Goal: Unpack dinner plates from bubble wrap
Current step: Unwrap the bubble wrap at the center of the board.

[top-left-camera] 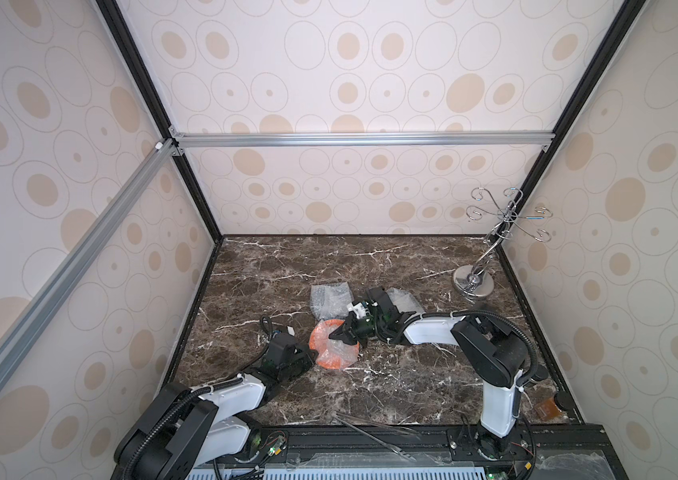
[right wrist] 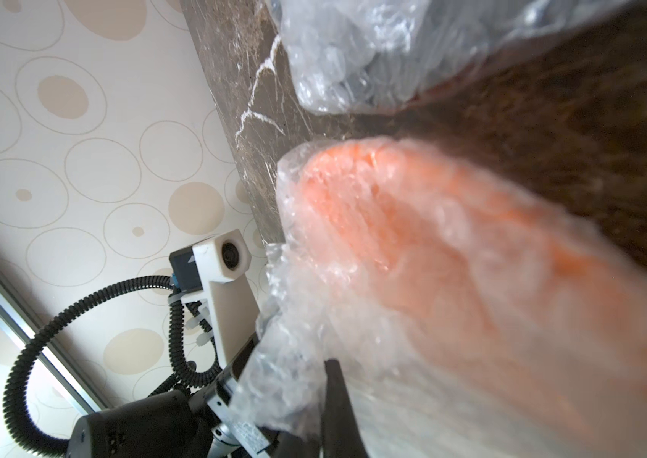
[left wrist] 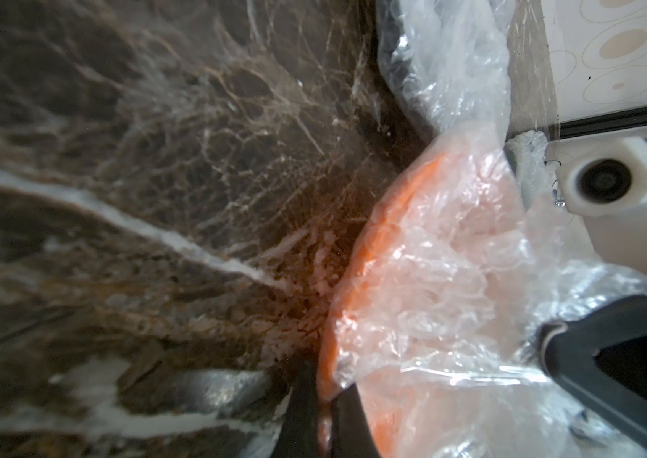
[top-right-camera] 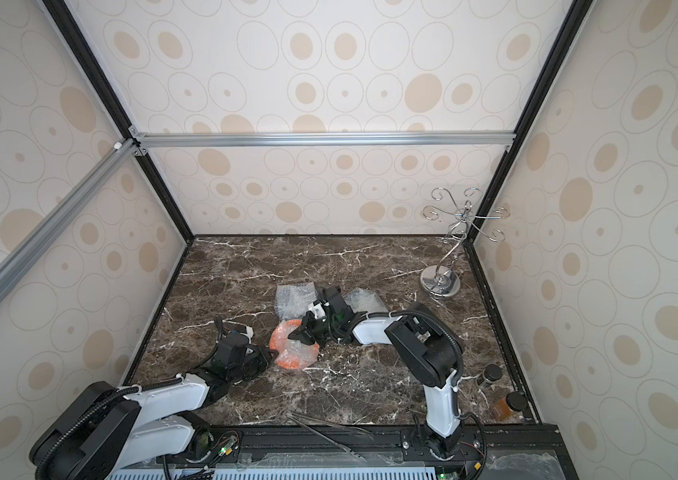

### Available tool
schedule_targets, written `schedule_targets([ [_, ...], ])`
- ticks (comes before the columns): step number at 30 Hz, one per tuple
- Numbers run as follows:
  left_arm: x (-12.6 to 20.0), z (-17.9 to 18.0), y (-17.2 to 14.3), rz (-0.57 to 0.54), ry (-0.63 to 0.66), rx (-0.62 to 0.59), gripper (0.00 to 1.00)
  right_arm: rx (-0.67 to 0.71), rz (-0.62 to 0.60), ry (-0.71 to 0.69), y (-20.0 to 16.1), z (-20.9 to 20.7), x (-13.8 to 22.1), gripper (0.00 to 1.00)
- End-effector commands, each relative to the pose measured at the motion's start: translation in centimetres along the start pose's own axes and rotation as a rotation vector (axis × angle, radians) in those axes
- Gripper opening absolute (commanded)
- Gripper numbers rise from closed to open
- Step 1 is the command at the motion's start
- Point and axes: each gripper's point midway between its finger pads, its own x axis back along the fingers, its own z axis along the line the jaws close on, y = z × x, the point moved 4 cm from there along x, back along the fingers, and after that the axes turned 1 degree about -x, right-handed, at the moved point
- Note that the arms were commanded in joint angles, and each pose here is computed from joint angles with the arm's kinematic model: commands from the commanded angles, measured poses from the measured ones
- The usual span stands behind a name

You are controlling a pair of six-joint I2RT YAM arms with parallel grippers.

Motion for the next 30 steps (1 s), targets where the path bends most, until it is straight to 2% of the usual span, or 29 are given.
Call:
schedule_targets([
  [1, 0.7, 6.8, -4.0, 0.157, 0.300, -0.002, 0.00, 0.180, 0.074, 0.306, -2.4, 9.5, 3.0, 0.00],
  [17, 0.7, 7.1, -4.2, 0.159, 0.306, 0.003, 0.00, 0.201, 0.051, 0.313, -2.2, 9.9, 4.9, 0.00],
  [23, 0.7, 6.9, -4.1, 0.155, 0.297, 0.006, 0.00, 0.220, 0.022, 0.202, -1.6, 8.0, 6.3, 0.00],
  [27, 0.6, 6.7, -4.1, 0.155, 0.288, 0.006, 0.00, 0.232, -0.002, 0.084, -1.2, 5.8, 7.4, 0.08],
  [30, 0.6, 6.6, -4.0, 0.156, 0.282, 0.007, 0.00, 0.252, -0.013, -0.003, -1.1, 4.6, 8.5, 0.21],
])
